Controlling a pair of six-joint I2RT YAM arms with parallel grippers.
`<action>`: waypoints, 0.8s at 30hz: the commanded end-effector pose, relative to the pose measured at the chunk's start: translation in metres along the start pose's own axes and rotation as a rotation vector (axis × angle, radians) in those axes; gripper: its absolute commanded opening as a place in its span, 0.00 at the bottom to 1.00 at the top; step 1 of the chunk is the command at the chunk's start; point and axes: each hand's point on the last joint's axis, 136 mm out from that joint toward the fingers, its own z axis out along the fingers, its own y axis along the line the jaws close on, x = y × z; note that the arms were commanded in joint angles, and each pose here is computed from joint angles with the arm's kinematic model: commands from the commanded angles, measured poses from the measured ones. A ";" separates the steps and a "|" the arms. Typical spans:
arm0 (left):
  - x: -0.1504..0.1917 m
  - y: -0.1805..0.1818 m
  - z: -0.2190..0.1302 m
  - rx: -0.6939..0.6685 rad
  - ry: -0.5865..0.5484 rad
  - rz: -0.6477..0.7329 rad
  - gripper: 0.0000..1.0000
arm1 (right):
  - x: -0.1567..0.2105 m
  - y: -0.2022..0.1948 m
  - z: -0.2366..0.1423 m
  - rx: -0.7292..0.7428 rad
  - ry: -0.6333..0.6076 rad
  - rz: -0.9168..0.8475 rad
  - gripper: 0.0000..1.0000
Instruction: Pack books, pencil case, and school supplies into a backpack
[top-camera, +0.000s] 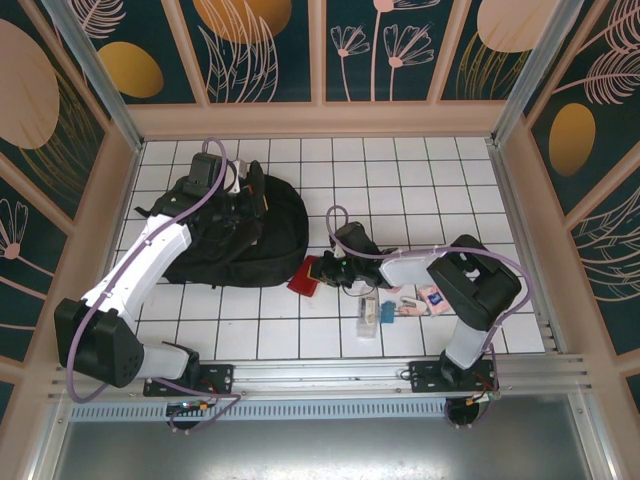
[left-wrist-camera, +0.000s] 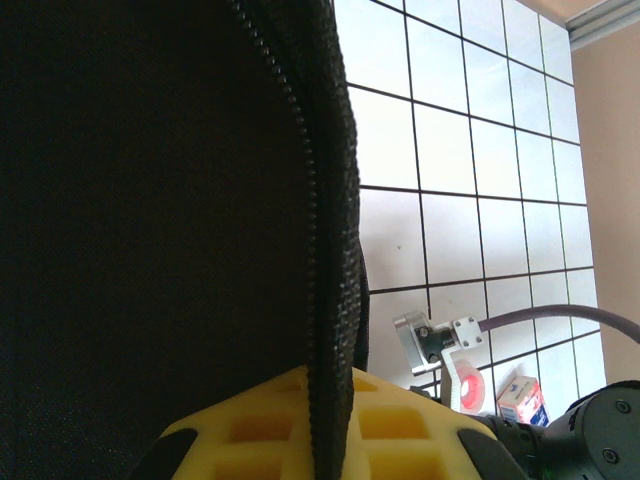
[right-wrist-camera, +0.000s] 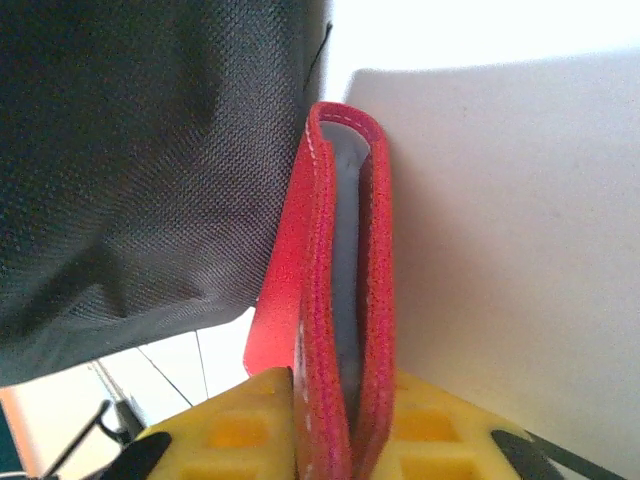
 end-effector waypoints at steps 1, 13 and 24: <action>-0.008 -0.022 -0.018 0.056 -0.032 0.031 0.00 | -0.005 -0.007 -0.003 0.064 -0.024 -0.024 0.08; -0.032 -0.029 -0.066 -0.058 -0.111 0.141 0.00 | -0.044 0.054 -0.115 0.129 -0.272 -0.248 0.00; -0.035 -0.039 -0.072 -0.025 -0.116 0.166 0.00 | -0.085 0.134 -0.142 -0.001 -0.352 -0.395 0.00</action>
